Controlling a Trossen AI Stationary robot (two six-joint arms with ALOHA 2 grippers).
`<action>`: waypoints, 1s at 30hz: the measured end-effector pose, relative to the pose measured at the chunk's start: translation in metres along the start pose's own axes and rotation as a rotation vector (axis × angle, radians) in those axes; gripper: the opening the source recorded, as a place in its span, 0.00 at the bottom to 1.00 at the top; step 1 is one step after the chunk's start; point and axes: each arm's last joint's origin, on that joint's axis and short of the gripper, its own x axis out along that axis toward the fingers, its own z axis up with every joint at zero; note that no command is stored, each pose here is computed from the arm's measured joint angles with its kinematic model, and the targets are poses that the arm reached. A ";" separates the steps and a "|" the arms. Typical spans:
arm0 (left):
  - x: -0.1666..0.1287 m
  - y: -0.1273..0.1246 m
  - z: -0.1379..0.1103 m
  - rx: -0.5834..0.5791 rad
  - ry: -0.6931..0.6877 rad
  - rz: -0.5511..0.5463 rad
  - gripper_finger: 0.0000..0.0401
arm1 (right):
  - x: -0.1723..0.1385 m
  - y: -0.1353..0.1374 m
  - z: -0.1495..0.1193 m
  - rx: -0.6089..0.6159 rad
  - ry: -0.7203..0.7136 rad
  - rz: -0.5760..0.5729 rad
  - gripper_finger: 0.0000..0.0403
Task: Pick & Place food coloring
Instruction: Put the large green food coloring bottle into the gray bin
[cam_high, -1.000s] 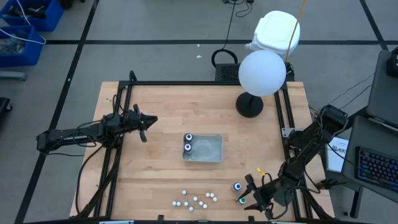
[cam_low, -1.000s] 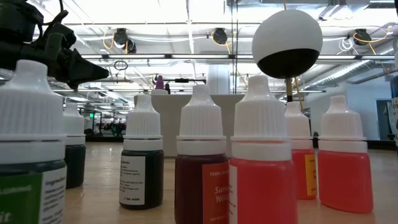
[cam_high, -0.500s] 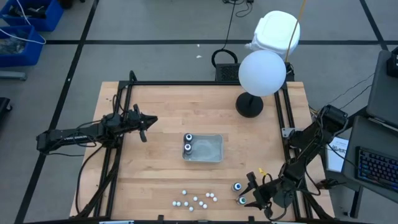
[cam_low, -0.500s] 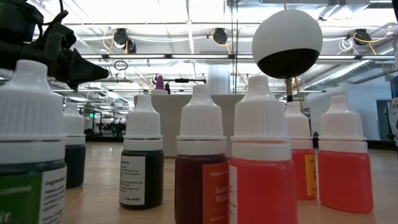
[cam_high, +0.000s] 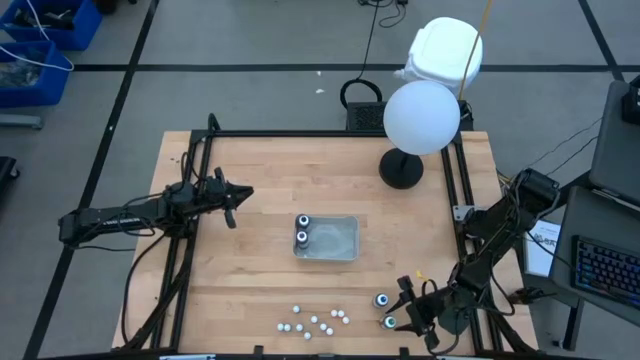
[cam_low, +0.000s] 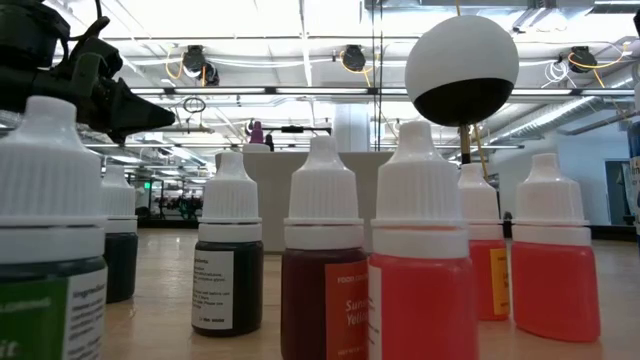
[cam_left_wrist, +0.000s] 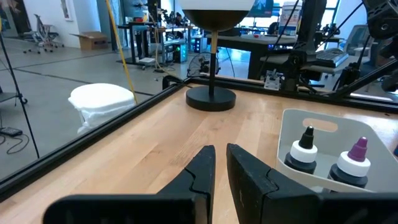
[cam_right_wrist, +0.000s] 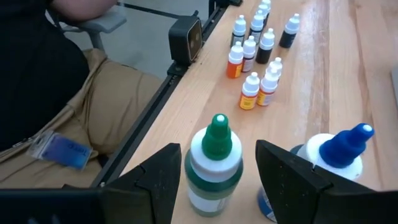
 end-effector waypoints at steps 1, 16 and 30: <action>0.000 0.000 0.000 0.000 0.000 0.000 0.12 | 0.000 0.000 0.000 0.002 0.006 0.014 0.49; 0.000 0.000 0.000 0.000 0.000 0.001 0.12 | 0.002 -0.004 0.001 0.035 0.005 0.001 0.49; 0.000 0.000 0.000 0.001 -0.001 0.000 0.12 | 0.010 -0.002 -0.005 0.029 0.021 0.000 0.49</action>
